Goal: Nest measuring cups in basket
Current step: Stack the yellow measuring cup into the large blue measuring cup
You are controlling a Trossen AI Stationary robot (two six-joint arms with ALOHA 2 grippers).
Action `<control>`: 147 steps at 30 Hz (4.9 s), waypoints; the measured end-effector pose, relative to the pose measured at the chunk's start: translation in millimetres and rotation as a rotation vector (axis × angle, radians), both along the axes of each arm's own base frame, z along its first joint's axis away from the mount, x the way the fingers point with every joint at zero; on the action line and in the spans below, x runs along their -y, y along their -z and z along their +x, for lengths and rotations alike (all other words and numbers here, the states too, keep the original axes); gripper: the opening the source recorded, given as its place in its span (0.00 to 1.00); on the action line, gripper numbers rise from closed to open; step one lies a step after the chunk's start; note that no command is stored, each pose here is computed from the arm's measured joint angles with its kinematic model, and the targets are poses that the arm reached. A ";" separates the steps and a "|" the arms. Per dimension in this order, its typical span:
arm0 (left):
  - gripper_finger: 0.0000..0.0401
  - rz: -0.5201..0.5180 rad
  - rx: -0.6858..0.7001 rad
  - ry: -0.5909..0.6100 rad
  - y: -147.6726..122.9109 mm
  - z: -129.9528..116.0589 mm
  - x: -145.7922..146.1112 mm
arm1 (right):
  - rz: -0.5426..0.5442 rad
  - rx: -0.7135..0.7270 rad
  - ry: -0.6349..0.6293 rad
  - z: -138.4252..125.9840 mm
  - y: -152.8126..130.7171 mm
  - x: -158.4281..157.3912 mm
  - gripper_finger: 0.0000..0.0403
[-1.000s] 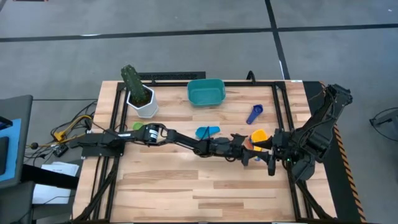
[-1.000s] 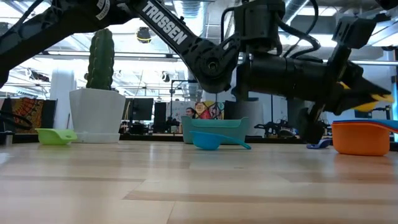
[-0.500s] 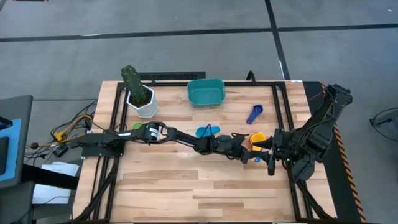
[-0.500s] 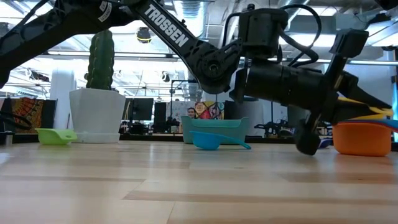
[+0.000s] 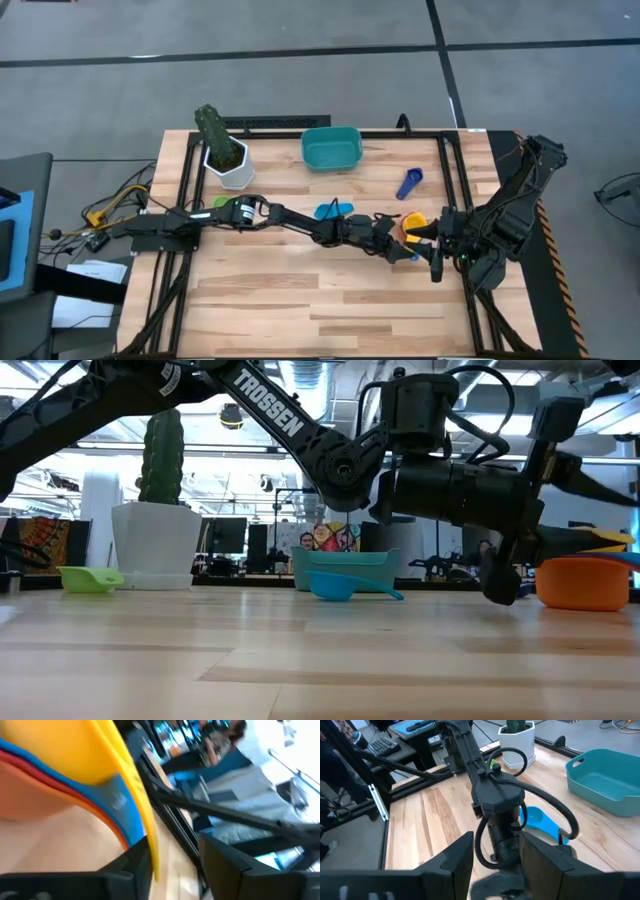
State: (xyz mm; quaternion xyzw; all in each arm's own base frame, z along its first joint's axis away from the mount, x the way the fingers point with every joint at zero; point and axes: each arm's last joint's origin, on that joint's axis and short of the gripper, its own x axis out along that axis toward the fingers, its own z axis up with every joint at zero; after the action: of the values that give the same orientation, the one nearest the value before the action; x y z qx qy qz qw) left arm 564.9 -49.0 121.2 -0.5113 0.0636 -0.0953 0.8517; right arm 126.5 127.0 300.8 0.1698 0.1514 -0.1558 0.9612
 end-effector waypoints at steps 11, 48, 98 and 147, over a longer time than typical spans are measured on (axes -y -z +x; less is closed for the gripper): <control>0.52 0.089 0.026 0.170 0.0 -2.0 9.5 | 0.039 -0.091 0.071 -8.3 12.6 10.0 0.45; 0.52 0.799 -0.616 -0.304 -88.2 -155.7 43.2 | -0.131 -0.702 -0.095 51.6 94.6 16.4 0.29; 0.52 0.761 -0.533 -0.489 -81.1 -206.5 22.2 | -0.063 -0.947 -0.245 62.5 102.1 19.8 0.29; 0.52 0.742 -0.531 -0.499 -80.5 -209.3 31.5 | -0.081 -1.180 -0.027 -0.4 116.3 36.2 0.29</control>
State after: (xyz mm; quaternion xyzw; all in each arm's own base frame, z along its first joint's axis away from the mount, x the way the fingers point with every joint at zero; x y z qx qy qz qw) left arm 355.7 -80.5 201.7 -0.1813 0.1830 0.2725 0.9270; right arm 126.0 90.7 184.6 0.0157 0.6565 -0.2172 0.7222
